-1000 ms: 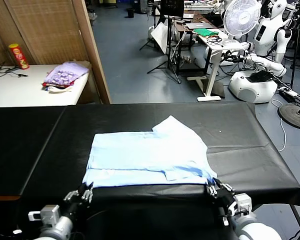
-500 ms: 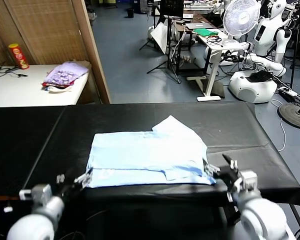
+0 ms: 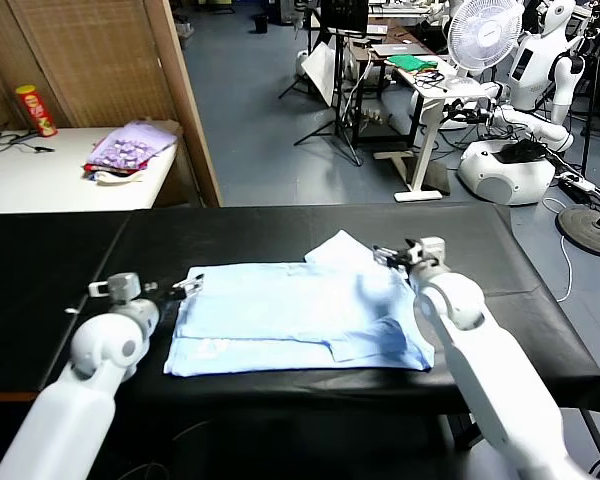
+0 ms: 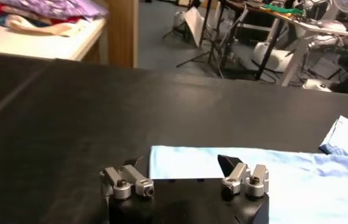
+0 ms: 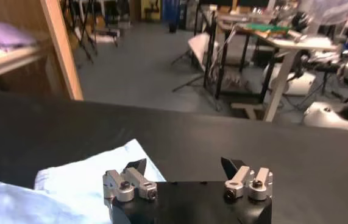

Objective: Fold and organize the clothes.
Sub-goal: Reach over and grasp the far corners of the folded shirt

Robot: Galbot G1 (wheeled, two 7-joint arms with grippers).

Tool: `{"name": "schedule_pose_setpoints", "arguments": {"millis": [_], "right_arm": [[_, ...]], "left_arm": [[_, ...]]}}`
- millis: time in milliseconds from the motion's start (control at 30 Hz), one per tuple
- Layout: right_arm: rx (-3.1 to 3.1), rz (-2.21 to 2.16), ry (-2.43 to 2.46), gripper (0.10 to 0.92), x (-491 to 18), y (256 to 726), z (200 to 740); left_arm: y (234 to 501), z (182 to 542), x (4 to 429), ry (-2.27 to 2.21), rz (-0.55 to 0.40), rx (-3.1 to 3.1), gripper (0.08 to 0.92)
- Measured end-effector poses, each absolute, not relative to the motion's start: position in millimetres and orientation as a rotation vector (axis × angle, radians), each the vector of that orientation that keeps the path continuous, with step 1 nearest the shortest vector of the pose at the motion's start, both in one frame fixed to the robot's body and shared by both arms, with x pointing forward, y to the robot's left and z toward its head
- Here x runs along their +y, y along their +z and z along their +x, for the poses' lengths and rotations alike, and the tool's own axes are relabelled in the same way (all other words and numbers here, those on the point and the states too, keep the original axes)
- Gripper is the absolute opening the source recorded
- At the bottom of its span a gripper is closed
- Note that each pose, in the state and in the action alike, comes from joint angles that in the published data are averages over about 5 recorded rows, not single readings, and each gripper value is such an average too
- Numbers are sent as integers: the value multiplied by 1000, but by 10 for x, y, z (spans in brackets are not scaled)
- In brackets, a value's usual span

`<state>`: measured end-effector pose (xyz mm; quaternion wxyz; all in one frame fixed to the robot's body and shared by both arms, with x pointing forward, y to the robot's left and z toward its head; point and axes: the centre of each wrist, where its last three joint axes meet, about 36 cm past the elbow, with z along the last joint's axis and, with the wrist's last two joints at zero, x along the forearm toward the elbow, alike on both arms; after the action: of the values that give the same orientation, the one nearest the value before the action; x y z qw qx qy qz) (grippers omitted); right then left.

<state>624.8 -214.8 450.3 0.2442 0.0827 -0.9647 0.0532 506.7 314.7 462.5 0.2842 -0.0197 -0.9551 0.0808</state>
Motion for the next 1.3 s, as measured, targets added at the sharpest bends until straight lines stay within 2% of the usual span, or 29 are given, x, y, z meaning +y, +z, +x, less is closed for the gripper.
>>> {"name": "schedule_pose_setpoints", "arguments": {"millis": [300, 533, 633, 733, 867, 967, 1133, 1233, 1300], "right_arm": [[-2578, 265, 139, 791, -1952, 4287, 6523], [-2552, 276, 121, 682, -1891, 4195, 6622], [-2546, 277, 115, 630, -1873, 4169, 6635], [-2542, 280, 110, 589, -1854, 4151, 6636], [-2535, 283, 109, 577, -1826, 4124, 6640], [-2532, 284, 113, 577, -1811, 4111, 6642], [-2531, 294, 126, 545, -1801, 4094, 6641], [-2536, 299, 130, 430, -1791, 4089, 6632], [-2541, 301, 130, 315, -1788, 4090, 6619]], "left_arm": [[4505, 5496, 3170, 261, -59, -2505, 798], [4435, 5664, 3182, 250, -61, -2474, 775], [4400, 5686, 3207, 248, -57, -2467, 667], [4380, 5679, 3228, 240, -61, -2461, 507], [4374, 5629, 3243, 224, -68, -2455, 276], [4364, 5585, 3250, 204, -80, -2457, 155], [4336, 5555, 3261, 183, -87, -2467, 125], [4336, 5545, 3269, 182, -91, -2479, 125], [4349, 5540, 3275, 182, -94, -2490, 125]]}}
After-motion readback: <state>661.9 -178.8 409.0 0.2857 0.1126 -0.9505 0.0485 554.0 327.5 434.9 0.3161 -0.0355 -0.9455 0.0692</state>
